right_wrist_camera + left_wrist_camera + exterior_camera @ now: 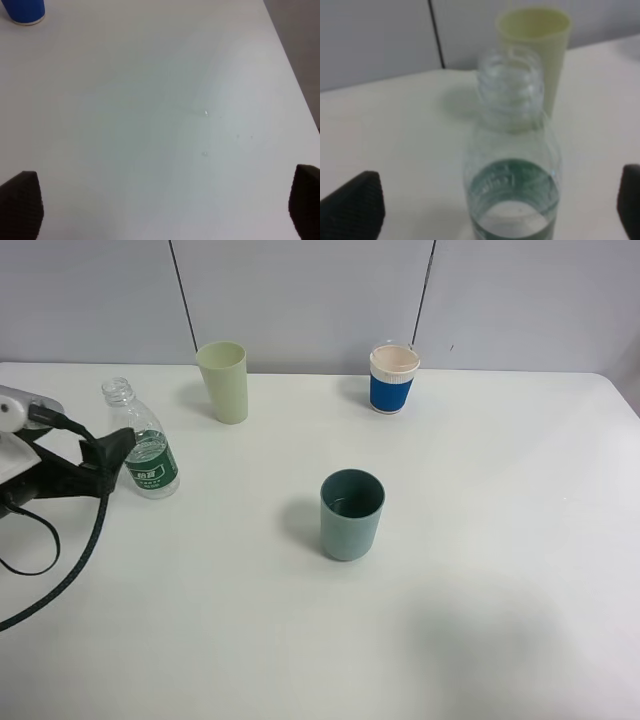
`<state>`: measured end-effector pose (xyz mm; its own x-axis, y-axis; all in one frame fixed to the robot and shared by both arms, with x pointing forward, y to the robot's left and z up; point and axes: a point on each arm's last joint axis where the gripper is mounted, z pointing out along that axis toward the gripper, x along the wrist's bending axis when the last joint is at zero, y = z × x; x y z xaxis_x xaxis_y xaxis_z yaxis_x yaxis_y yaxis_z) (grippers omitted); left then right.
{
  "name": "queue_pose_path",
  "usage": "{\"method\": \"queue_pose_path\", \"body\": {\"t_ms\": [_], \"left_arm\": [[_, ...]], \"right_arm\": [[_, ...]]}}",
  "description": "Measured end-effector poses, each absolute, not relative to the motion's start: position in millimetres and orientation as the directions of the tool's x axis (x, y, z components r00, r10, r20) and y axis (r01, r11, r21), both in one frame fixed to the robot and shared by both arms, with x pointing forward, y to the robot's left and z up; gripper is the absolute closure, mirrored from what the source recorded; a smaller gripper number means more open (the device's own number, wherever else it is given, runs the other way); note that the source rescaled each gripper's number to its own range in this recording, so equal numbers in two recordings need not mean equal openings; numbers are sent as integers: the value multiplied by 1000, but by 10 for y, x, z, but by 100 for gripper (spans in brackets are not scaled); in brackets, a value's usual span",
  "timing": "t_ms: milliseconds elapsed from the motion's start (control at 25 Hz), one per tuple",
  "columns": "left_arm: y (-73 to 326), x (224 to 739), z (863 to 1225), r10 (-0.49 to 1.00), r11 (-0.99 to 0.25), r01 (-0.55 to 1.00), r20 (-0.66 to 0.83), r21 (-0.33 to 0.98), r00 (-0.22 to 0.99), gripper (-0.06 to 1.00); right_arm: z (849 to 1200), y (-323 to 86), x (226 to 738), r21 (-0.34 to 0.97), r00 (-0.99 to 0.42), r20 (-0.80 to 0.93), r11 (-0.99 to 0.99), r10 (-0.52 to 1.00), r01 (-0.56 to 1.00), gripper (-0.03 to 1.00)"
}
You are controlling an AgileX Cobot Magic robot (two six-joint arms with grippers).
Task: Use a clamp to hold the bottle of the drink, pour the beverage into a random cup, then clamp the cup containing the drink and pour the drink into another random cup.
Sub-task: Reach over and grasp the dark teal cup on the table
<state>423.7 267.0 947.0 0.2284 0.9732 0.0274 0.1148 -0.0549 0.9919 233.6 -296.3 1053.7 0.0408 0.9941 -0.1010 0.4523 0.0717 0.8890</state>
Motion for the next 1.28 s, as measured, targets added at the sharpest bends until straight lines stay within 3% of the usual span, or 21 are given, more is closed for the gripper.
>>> {"method": "queue_pose_path", "body": {"t_ms": [160,360,680,920,1280], "left_arm": [[2703,4110,9740,977,34,21,-38,999,209,9],[2741,3913,10009,974,107,-53,-94,993,206,-3],[2807,3611,10583,973,150,-132,-123,980,194,-4],[2902,3229,11034,985,111,-51,-103,992,139,-5],[3073,2392,11194,990,118,45,-121,992,74,-5]], "right_arm": [[10537,-2963,2336,889,41,-101,72,994,452,-3],[10537,-2963,2336,889,41,-101,72,994,452,-3],[10537,-2963,2336,889,41,-101,72,994,452,-3],[10537,-2963,2336,889,41,-101,72,994,452,-3],[10537,-2963,2336,889,41,-101,72,994,452,-3]]}}
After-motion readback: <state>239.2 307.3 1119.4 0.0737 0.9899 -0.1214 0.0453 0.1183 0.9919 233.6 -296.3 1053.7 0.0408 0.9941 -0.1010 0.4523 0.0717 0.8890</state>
